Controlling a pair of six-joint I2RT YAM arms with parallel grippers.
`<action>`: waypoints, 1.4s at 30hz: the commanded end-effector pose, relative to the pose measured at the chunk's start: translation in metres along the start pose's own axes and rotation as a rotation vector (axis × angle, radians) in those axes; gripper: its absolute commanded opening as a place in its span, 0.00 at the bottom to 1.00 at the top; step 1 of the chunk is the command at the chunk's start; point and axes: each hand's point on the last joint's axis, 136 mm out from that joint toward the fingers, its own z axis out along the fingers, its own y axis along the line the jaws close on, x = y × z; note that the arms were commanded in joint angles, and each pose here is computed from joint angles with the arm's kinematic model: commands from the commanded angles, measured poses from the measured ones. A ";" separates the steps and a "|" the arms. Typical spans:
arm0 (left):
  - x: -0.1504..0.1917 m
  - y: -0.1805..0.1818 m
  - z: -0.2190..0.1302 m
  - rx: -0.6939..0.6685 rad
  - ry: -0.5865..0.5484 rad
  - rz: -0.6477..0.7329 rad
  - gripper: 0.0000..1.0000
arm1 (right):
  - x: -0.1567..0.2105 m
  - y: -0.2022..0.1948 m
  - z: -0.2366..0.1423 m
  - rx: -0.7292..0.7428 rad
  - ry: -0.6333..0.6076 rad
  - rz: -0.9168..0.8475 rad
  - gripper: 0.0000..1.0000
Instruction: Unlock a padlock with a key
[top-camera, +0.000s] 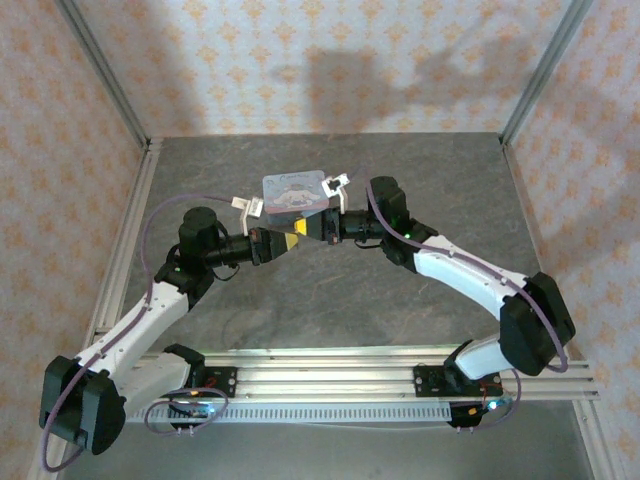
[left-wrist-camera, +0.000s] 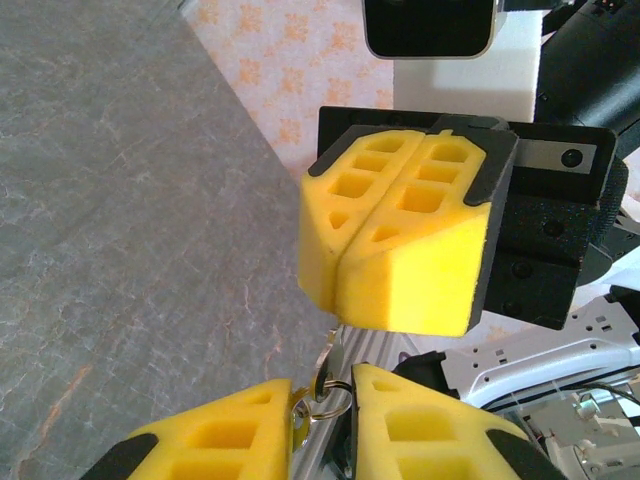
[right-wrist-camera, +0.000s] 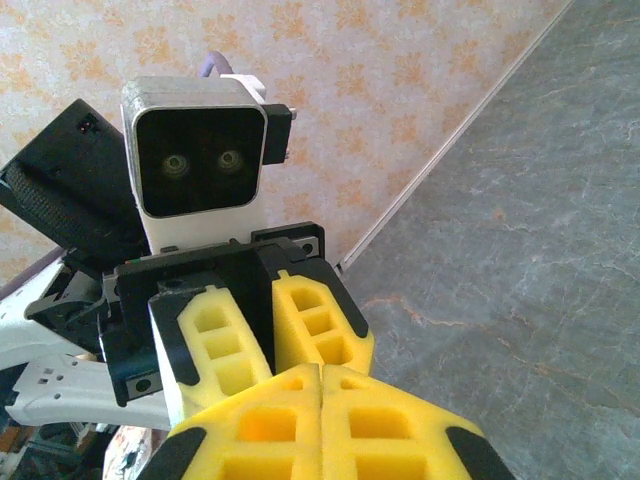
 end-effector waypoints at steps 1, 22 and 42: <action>-0.010 -0.012 -0.003 0.015 -0.025 0.036 0.17 | -0.011 0.016 -0.008 -0.021 -0.058 -0.071 0.00; -0.014 -0.021 -0.008 0.032 -0.054 0.046 0.26 | -0.009 0.019 -0.004 -0.071 -0.057 -0.053 0.00; -0.019 -0.023 -0.006 0.054 -0.068 0.044 0.23 | -0.006 0.021 0.001 -0.084 -0.042 -0.050 0.00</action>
